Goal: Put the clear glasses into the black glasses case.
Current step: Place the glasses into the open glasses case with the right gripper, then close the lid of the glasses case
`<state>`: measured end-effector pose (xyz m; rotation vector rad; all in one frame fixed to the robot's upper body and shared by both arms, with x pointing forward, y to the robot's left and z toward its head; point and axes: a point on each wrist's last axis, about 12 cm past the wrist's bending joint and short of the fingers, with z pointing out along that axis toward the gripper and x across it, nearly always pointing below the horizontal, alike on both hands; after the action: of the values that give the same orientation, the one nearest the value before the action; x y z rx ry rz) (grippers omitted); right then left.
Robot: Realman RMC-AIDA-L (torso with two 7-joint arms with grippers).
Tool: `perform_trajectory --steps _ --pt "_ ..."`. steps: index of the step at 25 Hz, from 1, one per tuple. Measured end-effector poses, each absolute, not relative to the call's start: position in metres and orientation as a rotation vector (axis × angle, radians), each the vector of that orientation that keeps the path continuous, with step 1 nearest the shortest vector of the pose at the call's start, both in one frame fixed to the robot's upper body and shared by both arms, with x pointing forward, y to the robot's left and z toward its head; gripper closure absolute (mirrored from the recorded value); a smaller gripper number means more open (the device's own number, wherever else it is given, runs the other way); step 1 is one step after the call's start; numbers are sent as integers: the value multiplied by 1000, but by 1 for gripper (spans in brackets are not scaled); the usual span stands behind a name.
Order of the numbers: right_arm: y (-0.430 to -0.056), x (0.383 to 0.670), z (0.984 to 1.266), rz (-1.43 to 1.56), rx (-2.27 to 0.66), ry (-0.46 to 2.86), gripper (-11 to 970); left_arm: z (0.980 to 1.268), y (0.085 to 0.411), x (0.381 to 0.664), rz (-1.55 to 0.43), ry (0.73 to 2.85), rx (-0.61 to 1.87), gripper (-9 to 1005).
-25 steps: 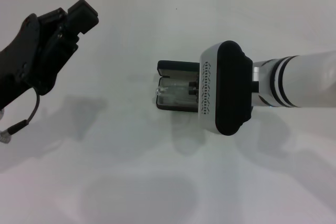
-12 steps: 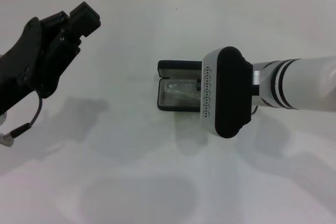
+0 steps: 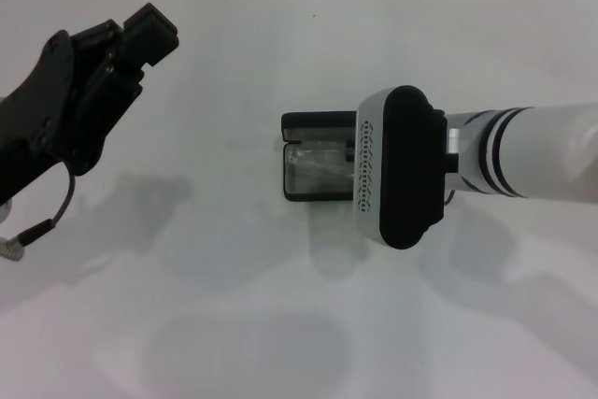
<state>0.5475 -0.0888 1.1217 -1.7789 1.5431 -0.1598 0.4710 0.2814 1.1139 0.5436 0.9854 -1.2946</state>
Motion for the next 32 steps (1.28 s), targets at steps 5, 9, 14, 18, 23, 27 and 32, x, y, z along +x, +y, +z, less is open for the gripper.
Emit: perform_trajectory --steps 5,9,14,18,23,27,32 --pt "-88 546 1121 -167 -1796 1540 877 1113 283 469 -1293 989 539 949" --pt "-88 544 1120 -192 -1819 1525 871 1113 283 469 -1293 989 538 949" --pt "-87 541 1121 -186 -1815 1519 863 1113 283 469 -1293 989 538 949" --pt "-88 534 1123 -185 -1812 1505 786 1113 283 469 -1292 989 536 949" --pt "-91 521 1129 -131 -1762 1526 676 1113 284 469 -1289 990 538 948" --pt "-101 509 1141 9 -1689 1618 623 1116 286 471 -1283 984 552 948" --pt "-138 505 1167 390 -1550 1729 624 1123 288 484 -1256 986 574 948"
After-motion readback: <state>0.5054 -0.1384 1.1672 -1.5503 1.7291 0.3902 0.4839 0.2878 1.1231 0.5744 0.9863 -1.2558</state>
